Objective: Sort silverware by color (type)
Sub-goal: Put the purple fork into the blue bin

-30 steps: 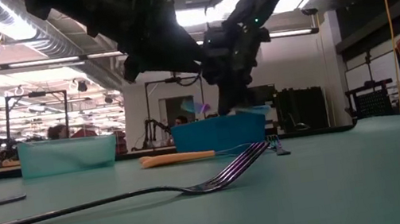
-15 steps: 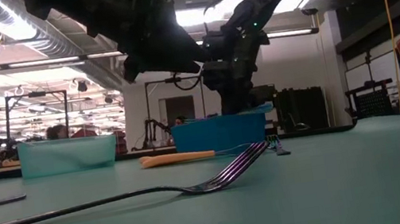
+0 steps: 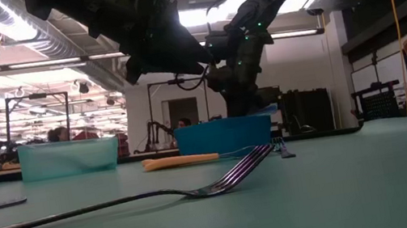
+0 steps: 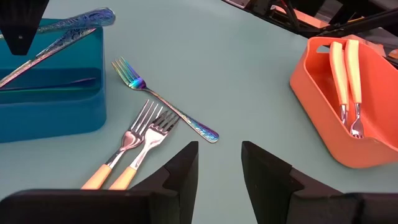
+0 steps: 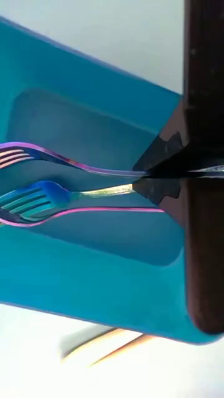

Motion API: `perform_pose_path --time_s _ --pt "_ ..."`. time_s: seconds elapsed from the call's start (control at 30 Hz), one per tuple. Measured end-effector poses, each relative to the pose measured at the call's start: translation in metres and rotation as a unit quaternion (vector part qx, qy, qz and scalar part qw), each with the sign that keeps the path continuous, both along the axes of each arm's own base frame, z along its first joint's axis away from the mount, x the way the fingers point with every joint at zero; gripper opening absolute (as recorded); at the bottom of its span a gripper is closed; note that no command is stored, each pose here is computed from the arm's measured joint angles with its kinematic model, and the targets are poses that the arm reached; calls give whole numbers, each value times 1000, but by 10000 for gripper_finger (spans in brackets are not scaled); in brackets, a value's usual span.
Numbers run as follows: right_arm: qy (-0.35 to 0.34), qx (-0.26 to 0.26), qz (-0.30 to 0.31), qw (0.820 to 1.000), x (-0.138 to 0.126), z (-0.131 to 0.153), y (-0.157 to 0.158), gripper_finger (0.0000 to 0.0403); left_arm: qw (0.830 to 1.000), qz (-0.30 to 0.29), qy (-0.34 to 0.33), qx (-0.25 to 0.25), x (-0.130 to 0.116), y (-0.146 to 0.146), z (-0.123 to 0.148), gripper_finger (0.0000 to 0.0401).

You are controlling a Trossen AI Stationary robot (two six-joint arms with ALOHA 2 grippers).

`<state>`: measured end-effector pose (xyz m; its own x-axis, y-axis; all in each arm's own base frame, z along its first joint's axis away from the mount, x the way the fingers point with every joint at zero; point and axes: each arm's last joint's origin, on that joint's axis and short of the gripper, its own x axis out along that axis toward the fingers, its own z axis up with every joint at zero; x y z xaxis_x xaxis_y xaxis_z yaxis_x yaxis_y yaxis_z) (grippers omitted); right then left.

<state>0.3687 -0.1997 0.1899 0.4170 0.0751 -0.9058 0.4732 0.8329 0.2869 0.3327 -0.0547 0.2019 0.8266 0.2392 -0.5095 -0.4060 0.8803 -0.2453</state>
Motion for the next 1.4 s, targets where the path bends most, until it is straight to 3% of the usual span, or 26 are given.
perform_pose_path --time_s 1.4 --pt "-13 -10 -1 1000 2 2 -2 3 1000 0 0 0 0 0 0 116"
